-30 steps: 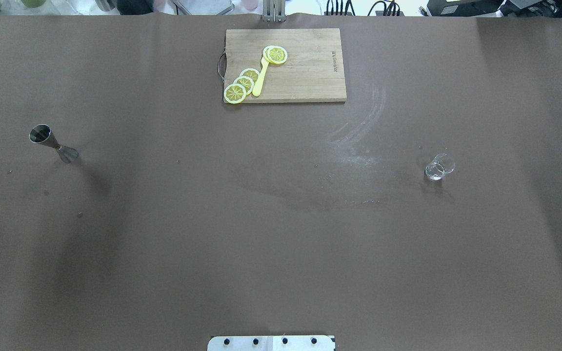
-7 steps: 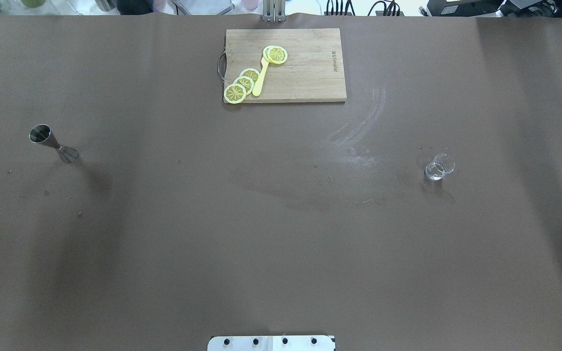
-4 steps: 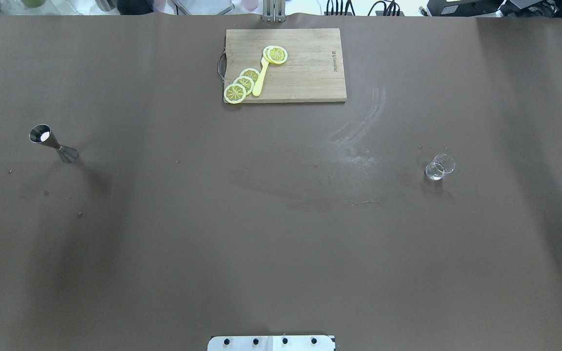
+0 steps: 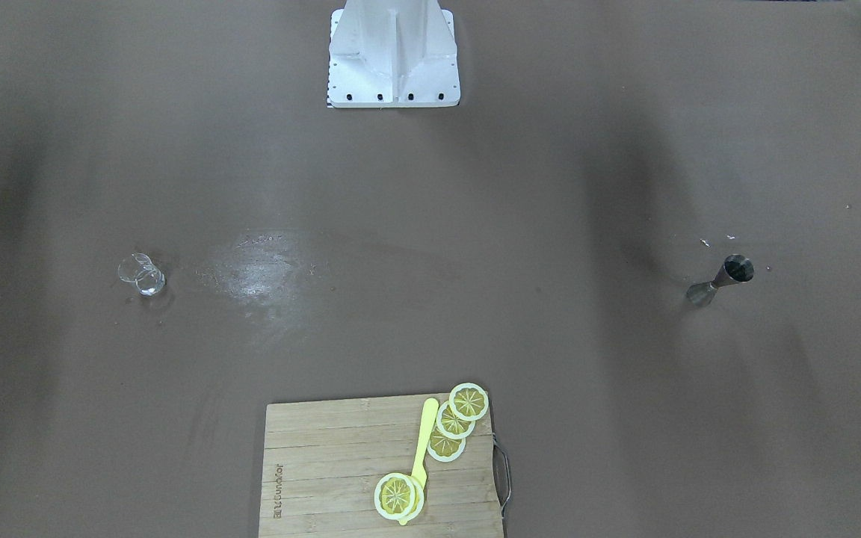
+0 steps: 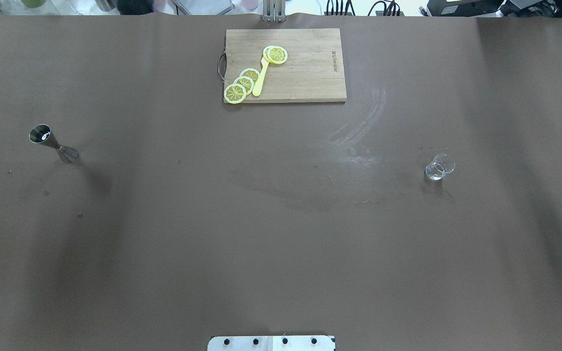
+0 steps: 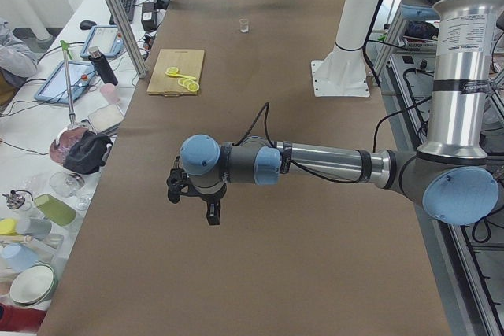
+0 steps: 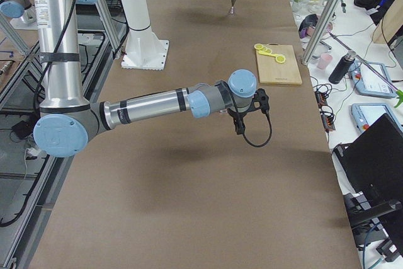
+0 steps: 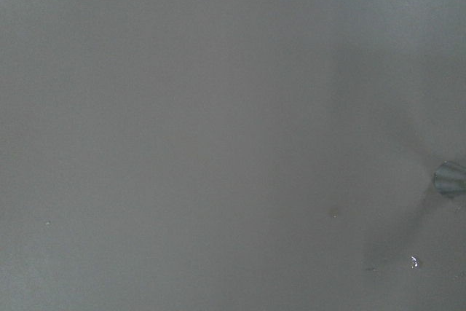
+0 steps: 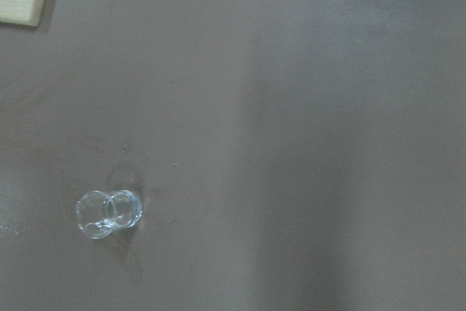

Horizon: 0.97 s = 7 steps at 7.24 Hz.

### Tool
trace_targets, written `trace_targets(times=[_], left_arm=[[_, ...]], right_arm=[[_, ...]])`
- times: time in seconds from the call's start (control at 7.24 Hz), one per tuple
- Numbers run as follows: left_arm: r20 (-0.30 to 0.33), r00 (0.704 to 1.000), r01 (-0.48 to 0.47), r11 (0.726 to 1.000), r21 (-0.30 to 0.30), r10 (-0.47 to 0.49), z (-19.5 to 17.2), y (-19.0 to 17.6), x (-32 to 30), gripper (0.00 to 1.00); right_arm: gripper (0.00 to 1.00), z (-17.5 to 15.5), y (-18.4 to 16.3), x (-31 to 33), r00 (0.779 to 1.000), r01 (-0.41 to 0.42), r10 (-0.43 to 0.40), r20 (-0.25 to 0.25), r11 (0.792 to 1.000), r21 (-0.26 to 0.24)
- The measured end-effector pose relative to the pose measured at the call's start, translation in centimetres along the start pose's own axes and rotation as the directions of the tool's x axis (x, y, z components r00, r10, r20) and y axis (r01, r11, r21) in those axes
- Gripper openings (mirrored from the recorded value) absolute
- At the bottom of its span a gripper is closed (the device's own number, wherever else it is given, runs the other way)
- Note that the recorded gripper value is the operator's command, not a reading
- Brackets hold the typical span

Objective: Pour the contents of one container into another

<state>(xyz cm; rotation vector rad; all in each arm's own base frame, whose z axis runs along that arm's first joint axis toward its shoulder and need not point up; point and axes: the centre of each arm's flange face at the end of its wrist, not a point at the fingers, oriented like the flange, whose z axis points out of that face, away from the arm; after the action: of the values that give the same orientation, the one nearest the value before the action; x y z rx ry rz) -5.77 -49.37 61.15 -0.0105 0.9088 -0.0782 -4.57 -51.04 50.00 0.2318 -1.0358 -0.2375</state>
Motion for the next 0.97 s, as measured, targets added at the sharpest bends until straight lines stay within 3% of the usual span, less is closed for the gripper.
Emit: trace_targets(times=[0.28,0.55,0.69,0.97], left_arm=[[-0.002,1.0,-0.018,1.0,0.009,0.018,0.2,-0.2,0.0,0.99],[0.001,0.985,-0.174,0.976,0.13,0.175,-1.1,-0.2,1.8,0.99],[0.013,0.964,-0.263,0.944,0.198,0.266,-1.6,0.2,2.7,0.99],[0.037,0.905,-0.413,0.857,0.307,0.423,-1.5,2.0,3.7,0.99]], right_arm=[[1.0,0.8,-0.4,-2.9,0.979,0.196,-0.2,0.044,0.977,0.079],[1.0,2.7,0.3,-2.9,0.942,0.322,-0.331,0.056,0.937,0.136],[1.0,3.7,0.8,-1.9,0.93,0.351,-0.363,0.056,0.924,0.151],[1.0,5.2,1.5,0.0,0.929,0.354,-0.365,0.059,0.924,0.148]])
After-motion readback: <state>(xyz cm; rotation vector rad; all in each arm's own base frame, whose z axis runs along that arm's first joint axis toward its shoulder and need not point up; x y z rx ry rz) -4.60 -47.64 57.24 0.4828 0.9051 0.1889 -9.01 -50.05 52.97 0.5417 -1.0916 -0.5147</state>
